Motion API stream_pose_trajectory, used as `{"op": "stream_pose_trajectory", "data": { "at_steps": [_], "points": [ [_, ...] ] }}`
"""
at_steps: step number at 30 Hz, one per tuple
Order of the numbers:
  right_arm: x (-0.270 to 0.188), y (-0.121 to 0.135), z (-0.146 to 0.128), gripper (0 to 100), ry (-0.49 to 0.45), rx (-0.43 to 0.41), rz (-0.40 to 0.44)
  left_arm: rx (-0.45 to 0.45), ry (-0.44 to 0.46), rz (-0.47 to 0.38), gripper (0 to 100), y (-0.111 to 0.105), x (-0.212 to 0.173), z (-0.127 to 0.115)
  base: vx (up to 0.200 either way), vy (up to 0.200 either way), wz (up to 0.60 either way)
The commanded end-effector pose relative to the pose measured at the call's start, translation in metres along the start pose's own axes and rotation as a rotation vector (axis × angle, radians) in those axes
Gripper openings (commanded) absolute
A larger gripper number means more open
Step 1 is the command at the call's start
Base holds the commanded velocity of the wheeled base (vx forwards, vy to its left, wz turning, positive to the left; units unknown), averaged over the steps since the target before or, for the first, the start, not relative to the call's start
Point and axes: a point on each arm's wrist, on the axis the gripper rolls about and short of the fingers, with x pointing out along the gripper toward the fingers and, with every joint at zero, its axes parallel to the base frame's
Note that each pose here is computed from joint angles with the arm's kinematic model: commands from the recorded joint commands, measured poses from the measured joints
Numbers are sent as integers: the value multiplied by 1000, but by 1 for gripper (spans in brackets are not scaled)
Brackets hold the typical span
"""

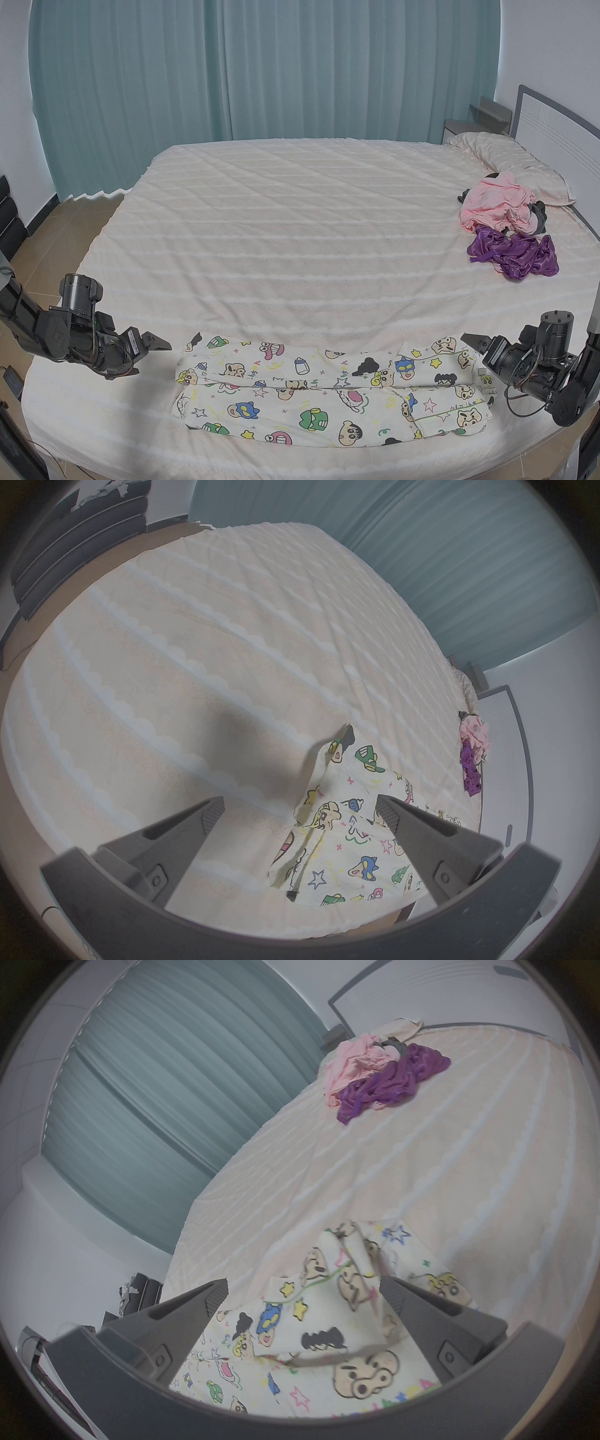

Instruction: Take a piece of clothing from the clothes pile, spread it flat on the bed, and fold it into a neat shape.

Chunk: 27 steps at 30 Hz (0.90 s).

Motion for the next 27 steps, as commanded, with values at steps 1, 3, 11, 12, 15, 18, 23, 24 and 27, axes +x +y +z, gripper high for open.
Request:
{"op": "stream_pose_trajectory", "data": {
  "at_steps": [1, 3, 11, 12, 15, 18, 23, 24, 27],
  "points": [
    [6, 21, 1, 100, -29, -42, 55, -5, -6, -2, 100, 1, -5, -2, 0, 0, 0],
    [9, 30, 6, 100, -57, -53, 66, -5, 0, 0, 100, 2, -5, -4, 0, 0, 0],
    [9, 57, -9, 100, 64, -111, 91, -10, 9, 8, 100, 4, -4, -9, 0, 0, 0],
    [10, 57, -11, 100, 77, -115, 89, -10, 10, 8, 100, 5, -4, -9, 0, 0, 0],
    [24, 52, -18, 100, 118, -120, 52, -11, 13, 10, 100, 5, -3, -9, 0, 0, 0],
    [34, 43, -24, 100, 150, -125, 10, -11, 12, 8, 100, 5, -4, -9, 0, 0, 0],
    [53, 25, -36, 100, 214, -138, -66, -11, 13, 6, 100, 5, -5, -10, 0, 0, 0],
    [55, 23, -37, 100, 218, -142, -73, -11, 13, 6, 100, 5, -5, -10, 0, 0, 0],
    [61, 13, -44, 100, 250, -164, -111, -13, 23, 12, 100, 6, -5, -13, 0, 0, 0]
  ]
}}
